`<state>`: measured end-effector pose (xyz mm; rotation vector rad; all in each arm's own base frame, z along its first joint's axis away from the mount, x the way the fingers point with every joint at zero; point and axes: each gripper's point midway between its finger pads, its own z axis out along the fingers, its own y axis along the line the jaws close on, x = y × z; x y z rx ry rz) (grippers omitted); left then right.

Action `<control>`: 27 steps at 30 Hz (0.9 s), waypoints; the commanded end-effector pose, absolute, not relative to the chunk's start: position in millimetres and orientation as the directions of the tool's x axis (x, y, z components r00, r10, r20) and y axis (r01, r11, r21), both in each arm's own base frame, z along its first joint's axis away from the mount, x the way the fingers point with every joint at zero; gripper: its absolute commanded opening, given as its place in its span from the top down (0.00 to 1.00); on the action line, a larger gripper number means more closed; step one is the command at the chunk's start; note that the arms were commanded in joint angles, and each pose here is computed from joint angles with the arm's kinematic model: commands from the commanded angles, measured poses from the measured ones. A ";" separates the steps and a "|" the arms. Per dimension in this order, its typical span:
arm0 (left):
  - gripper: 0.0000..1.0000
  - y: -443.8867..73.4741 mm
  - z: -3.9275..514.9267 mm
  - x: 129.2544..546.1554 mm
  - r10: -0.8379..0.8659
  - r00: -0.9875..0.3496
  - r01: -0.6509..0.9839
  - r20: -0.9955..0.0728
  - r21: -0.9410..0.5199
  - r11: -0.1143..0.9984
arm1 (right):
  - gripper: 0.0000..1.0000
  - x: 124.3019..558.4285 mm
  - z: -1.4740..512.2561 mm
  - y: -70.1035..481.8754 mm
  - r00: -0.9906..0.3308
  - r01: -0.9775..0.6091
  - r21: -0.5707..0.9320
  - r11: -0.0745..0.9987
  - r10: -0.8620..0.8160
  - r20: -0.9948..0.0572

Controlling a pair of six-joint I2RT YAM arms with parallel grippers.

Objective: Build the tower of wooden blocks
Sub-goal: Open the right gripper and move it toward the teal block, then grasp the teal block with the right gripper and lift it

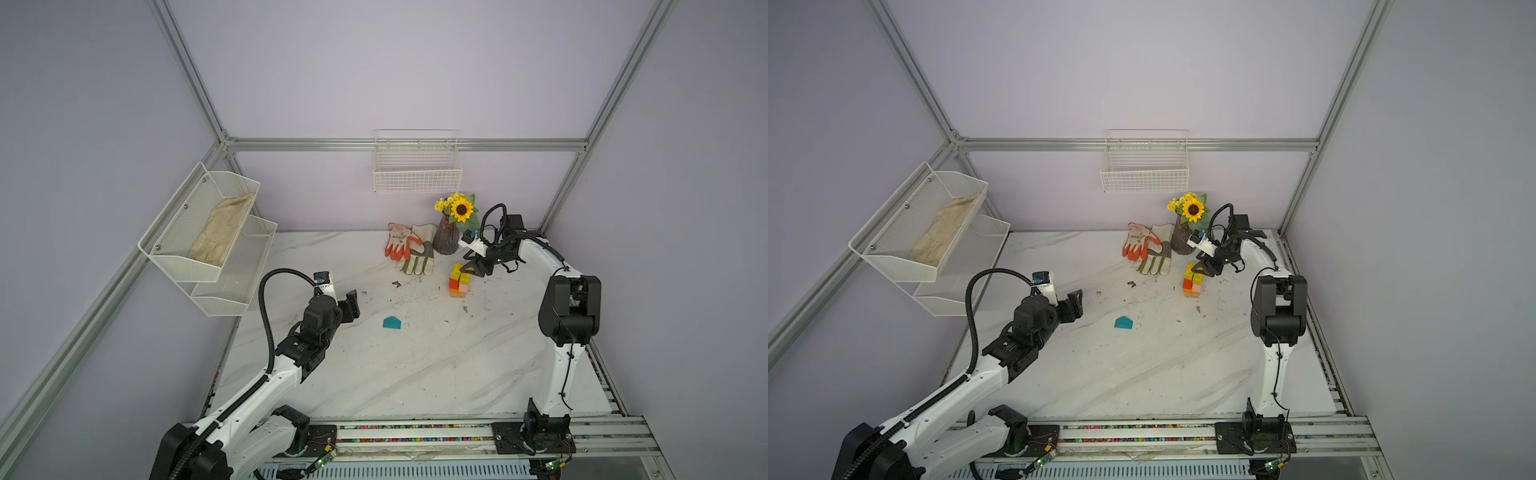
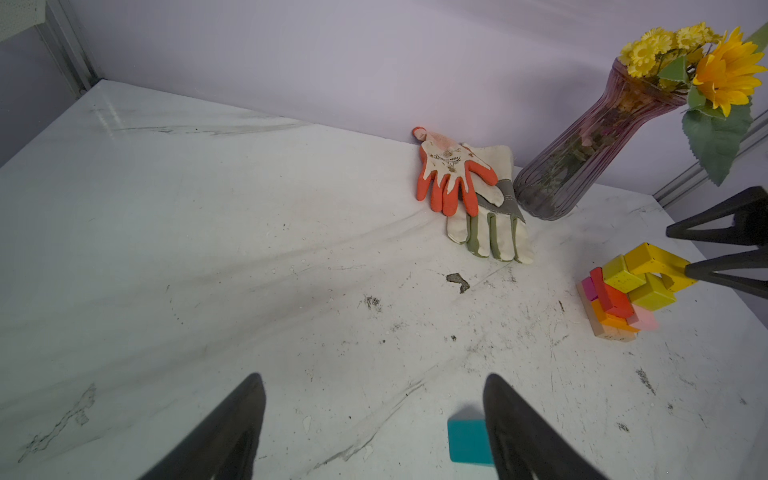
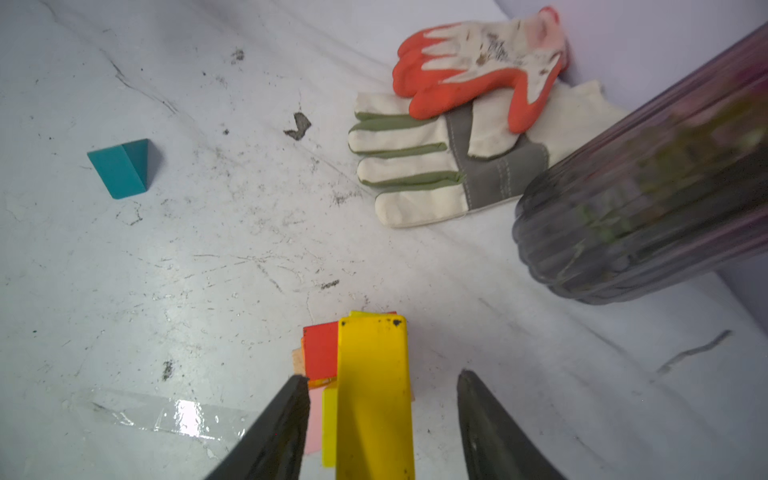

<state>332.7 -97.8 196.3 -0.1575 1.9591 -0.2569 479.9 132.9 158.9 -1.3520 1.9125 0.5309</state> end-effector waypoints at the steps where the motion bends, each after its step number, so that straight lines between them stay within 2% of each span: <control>1: 0.19 -95.7 212.2 336.3 -0.262 -0.342 0.005 -0.903 -0.281 0.960 | 0.37 467.9 242.6 152.4 -0.006 -0.911 -0.220 0.350 -0.544 -0.839; 4: 0.19 -93.6 213.2 334.6 -0.262 -0.336 0.000 -0.905 -0.278 0.960 | 0.33 450.3 265.2 173.3 0.063 -0.904 -0.275 0.328 -0.534 -0.843; 9: 0.18 -85.8 216.9 329.7 -0.265 -0.311 -0.021 -0.913 -0.272 0.962 | 0.28 418.8 249.3 225.0 0.108 -0.921 -0.306 0.240 -0.596 -0.796; 16: 0.16 -72.5 218.2 325.2 -0.274 -0.269 -0.071 -0.923 -0.265 0.962 | 0.23 371.6 167.1 305.2 0.077 -0.978 -0.194 0.080 -0.722 -0.687; 19: 0.16 -73.1 217.1 326.0 -0.270 -0.274 -0.071 -0.923 -0.261 0.963 | 0.17 359.2 126.3 320.1 0.037 -0.991 -0.122 0.047 -0.793 -0.609; 22: 0.16 -73.6 217.4 326.6 -0.269 -0.276 -0.070 -0.923 -0.260 0.963 | 0.17 348.0 97.2 332.4 0.016 -0.997 -0.072 0.028 -0.838 -0.546; 27: 0.16 -75.0 218.9 327.2 -0.271 -0.273 -0.063 -0.923 -0.264 0.962 | 0.16 332.0 66.3 352.7 0.013 -1.000 -0.015 -0.007 -0.867 -0.499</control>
